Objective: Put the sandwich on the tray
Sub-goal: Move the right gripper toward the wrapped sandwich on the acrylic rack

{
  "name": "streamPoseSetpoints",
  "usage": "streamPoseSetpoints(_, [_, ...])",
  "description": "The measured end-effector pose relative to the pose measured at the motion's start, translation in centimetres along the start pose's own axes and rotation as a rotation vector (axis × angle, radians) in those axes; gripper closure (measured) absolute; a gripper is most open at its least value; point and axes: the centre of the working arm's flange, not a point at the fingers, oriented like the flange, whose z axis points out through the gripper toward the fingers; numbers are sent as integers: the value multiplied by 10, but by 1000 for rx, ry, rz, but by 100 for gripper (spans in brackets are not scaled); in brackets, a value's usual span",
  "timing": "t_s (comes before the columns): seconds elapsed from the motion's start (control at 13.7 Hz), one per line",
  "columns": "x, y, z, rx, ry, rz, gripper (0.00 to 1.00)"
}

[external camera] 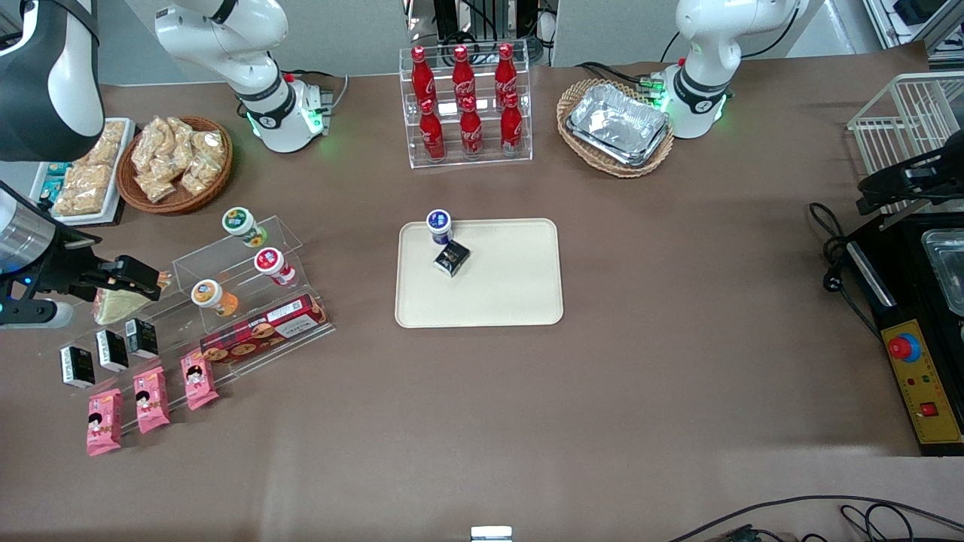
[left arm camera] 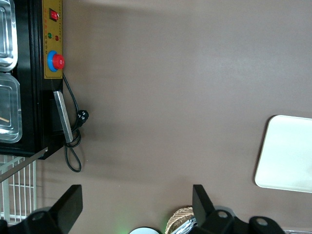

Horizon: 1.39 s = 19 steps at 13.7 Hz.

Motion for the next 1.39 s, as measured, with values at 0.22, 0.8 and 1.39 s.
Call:
streamPoseSetpoints(0.22, [0,0,0,0,1,0,0])
streamPoseSetpoints(0.8, [0,1,0,0,2,1,0])
streamPoseSetpoints(1.39, [0,10,-2,-2,5,15,0])
